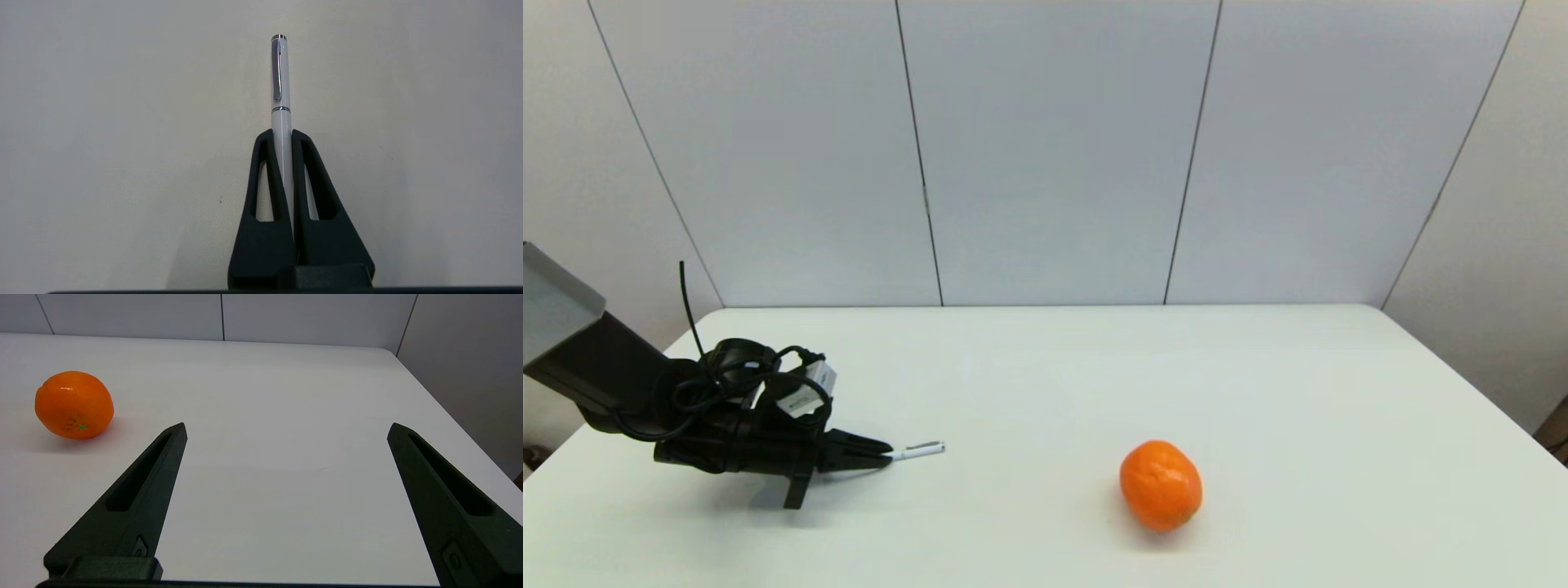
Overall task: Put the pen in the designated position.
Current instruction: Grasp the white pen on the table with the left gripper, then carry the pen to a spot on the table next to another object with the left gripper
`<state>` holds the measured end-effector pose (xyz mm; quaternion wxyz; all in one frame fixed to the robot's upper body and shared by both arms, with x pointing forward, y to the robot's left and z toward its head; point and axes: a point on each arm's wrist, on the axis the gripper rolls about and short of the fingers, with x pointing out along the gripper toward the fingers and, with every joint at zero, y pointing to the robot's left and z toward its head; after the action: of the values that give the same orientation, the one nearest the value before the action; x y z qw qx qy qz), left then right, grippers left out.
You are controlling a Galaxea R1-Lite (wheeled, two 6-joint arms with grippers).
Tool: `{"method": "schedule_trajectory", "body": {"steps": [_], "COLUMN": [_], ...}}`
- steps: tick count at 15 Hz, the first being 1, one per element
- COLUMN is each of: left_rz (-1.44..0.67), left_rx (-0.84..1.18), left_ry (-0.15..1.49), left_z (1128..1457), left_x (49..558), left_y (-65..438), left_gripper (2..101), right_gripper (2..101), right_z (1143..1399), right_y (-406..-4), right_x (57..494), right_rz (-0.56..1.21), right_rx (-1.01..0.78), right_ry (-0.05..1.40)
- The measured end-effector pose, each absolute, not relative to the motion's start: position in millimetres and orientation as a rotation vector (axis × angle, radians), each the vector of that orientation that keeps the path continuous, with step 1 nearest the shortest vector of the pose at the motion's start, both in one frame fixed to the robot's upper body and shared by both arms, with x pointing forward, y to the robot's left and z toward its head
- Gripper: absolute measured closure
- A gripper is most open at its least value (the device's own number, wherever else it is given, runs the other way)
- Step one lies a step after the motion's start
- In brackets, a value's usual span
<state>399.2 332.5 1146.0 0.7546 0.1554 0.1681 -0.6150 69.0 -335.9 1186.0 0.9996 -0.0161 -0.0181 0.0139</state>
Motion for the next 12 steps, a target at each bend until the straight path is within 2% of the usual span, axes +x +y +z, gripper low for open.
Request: {"method": "schedule_trajectory", "body": {"steps": [6, 12], "left_rz": [-1.359, -1.379], "left_rx": [0.354, 0.382], "left_ry": [0.341, 0.31], "left_z": [1147.1, 1165.4], "left_x": [398.9, 394.0], "left_y": [329.3, 319.1], "left_gripper": [98.3, 98.3], "right_gripper": [5.0, 5.0], "right_z": [1186.0, 1186.0], "right_y": [-335.8, -335.9], "right_x": [69.0, 69.0], "right_rz": [0.028, 0.028], "right_rx": [-0.032, -0.032], "right_ry": [-0.037, -0.036]}}
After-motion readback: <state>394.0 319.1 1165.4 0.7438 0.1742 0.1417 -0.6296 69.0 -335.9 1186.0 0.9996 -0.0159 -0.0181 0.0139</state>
